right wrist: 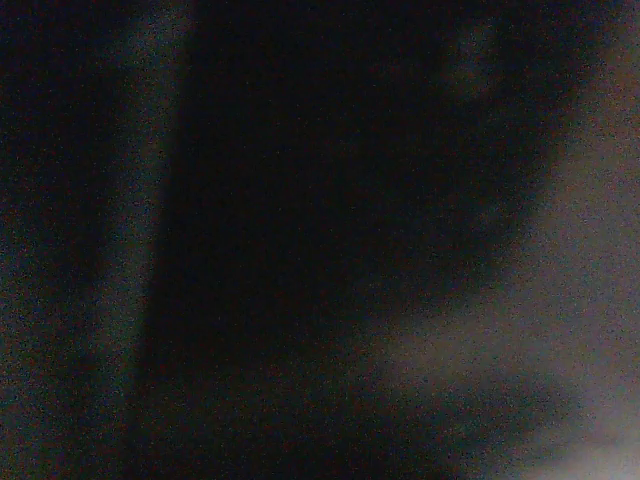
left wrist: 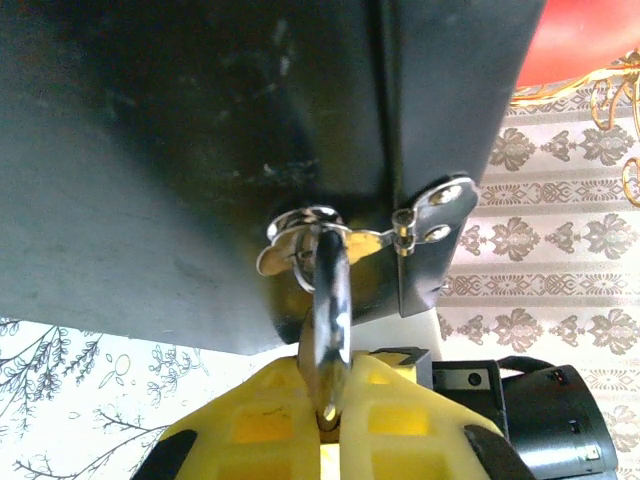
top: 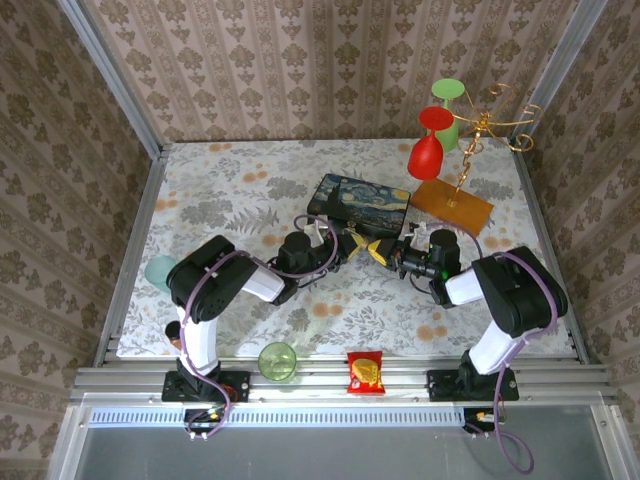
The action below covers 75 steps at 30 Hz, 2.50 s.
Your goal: Unlock a padlock with a key
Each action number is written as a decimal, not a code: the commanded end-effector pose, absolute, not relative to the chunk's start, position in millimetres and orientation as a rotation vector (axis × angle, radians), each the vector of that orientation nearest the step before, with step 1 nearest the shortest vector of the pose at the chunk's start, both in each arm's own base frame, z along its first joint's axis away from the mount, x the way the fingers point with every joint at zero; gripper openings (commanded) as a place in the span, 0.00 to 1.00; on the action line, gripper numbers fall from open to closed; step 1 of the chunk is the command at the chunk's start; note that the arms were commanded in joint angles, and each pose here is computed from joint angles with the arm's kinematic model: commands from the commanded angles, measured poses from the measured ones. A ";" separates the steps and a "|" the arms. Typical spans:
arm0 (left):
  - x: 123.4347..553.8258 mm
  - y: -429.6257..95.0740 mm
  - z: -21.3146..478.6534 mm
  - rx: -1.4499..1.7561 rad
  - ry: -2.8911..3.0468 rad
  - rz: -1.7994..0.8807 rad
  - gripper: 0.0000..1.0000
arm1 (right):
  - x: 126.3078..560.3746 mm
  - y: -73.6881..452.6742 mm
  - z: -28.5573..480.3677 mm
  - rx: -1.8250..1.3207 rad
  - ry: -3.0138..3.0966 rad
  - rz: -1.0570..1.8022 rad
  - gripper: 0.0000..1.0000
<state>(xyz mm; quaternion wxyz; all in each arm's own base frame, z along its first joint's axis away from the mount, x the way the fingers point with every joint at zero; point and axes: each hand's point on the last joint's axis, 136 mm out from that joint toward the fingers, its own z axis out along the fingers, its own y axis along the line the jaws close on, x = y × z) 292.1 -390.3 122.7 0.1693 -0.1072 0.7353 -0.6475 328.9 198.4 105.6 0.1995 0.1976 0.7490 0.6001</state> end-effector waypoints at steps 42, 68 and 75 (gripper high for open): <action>279.1 -397.5 101.8 -0.104 2.052 -1.750 0.08 | 288.0 213.3 64.1 0.337 2.285 1.307 0.00; 260.5 -409.0 123.7 -0.099 2.030 -1.831 0.00 | 303.0 235.6 92.0 0.301 2.213 1.452 0.18; 267.0 -392.8 120.6 -0.135 2.027 -1.788 0.00 | 281.6 186.0 74.5 0.138 2.412 0.903 0.46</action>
